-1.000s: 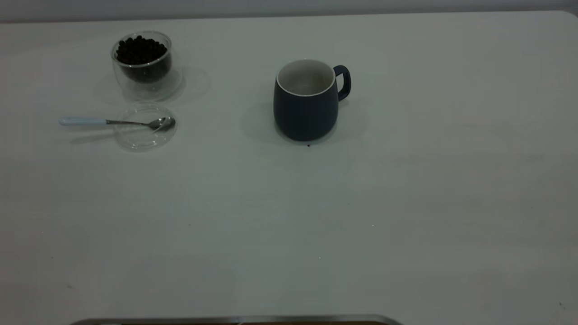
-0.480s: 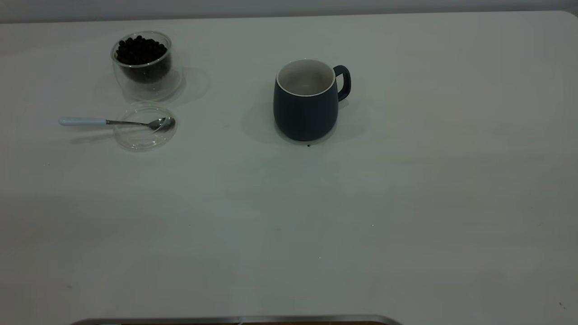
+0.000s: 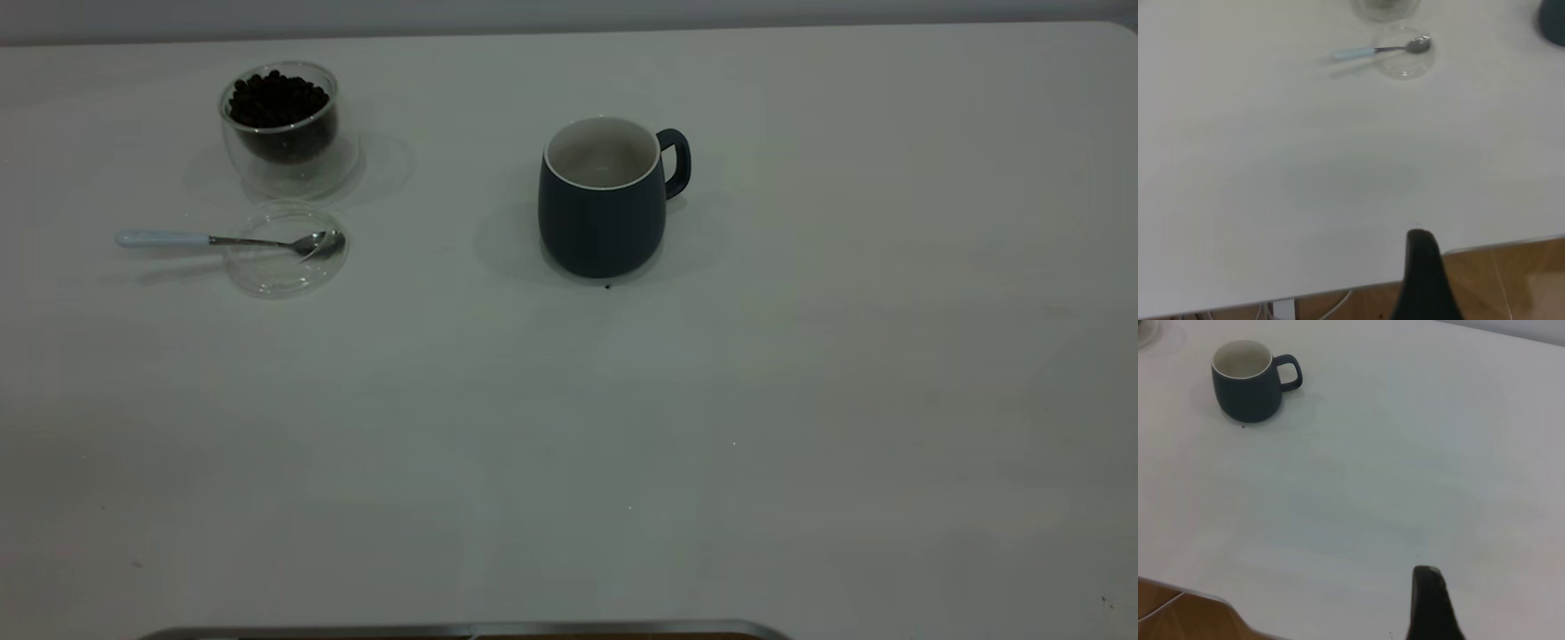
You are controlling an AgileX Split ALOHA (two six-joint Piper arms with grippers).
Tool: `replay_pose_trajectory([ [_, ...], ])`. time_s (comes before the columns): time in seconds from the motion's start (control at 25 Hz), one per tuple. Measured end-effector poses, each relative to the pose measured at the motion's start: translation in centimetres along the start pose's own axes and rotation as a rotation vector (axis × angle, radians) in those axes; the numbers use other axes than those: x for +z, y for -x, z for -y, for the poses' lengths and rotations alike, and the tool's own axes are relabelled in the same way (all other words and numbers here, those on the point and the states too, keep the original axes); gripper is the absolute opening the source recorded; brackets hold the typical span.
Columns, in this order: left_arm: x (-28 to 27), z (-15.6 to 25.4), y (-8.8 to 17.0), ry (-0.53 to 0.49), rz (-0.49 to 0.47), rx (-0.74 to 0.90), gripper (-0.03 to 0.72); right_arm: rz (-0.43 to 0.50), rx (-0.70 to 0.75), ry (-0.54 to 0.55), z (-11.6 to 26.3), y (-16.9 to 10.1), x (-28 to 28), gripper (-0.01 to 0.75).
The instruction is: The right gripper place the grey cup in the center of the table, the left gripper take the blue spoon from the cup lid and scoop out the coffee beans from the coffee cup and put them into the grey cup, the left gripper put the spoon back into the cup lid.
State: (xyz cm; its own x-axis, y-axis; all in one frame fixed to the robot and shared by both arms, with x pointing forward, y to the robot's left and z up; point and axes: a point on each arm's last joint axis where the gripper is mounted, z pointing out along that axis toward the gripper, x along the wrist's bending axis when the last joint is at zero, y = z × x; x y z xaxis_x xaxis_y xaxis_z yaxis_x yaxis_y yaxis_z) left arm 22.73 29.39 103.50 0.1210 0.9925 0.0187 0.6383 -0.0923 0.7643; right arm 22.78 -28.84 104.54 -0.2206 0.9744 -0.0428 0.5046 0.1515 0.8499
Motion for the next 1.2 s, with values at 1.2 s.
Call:
replay_pose_trajectory([
  [1.2, -0.28, 0.53, -0.23, 0.021, -0.035, -0.021, 0.593, 0.0, 0.0, 0.0, 0.0, 0.0, 0.0, 0.511],
])
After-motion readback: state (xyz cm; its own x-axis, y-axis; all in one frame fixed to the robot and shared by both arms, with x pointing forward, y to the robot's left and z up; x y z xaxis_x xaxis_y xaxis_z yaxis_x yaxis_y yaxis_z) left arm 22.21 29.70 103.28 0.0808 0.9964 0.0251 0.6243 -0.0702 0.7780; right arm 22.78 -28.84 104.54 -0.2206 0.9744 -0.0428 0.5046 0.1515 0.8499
